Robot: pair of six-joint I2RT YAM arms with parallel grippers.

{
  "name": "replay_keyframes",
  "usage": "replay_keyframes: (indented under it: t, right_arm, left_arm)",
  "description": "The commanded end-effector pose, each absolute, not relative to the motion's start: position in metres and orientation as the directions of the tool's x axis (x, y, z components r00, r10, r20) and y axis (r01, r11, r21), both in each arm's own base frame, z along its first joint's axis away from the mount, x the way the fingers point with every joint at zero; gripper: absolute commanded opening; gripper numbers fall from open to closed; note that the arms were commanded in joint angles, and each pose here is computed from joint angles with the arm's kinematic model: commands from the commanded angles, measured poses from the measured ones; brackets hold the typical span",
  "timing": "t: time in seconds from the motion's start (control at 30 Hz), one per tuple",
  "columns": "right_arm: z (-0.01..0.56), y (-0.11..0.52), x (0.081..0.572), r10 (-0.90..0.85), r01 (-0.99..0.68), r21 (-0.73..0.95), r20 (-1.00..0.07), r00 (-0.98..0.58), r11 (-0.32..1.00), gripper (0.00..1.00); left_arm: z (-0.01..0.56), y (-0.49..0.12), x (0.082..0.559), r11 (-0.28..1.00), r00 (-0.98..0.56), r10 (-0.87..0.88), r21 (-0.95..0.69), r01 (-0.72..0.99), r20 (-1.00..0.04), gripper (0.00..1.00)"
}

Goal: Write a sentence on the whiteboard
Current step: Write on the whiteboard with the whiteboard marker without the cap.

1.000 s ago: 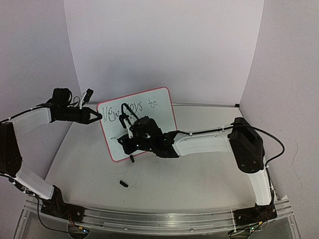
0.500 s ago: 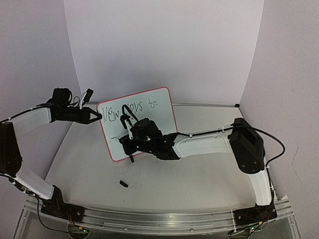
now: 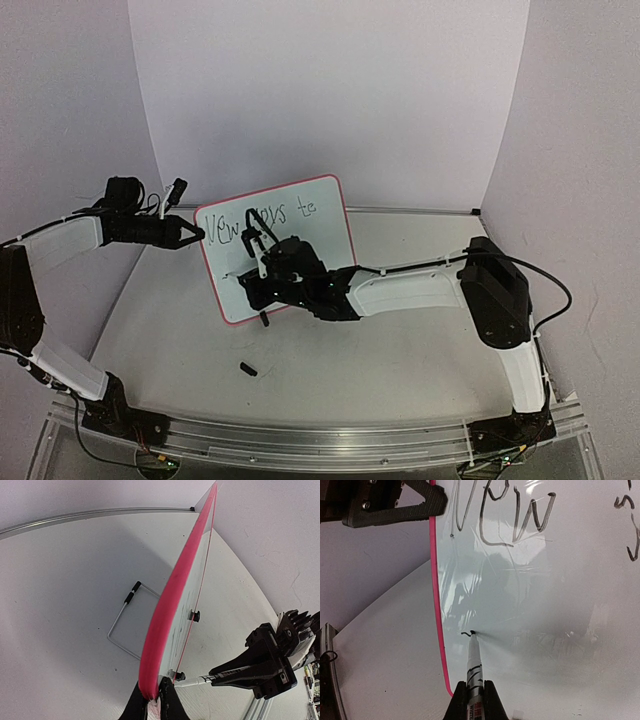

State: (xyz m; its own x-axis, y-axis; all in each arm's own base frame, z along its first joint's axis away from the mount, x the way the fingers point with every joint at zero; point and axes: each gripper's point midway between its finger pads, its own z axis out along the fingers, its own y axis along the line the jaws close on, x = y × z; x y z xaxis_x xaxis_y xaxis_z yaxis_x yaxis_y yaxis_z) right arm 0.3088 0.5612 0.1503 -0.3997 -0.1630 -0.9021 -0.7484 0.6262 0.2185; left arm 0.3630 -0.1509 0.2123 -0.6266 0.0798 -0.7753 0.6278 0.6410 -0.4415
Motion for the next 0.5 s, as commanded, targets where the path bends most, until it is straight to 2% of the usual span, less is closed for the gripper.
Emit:
replay_keyframes:
  t: [0.0,0.47]
  right_arm:
    - [0.185,0.556,0.326,-0.068,-0.727,0.228,-0.933,-0.353,0.648,0.0]
    - [0.171,0.569,0.322,-0.112,-0.755,0.241,-0.917,-0.383,0.609,0.0]
  left_arm:
    - [0.202,-0.141,0.374,0.706,-0.649,0.089,-0.412,0.575,-0.755,0.0]
    - [0.201,-0.141,0.374,0.705,-0.652,0.088,-0.415,0.575,-0.753,0.0]
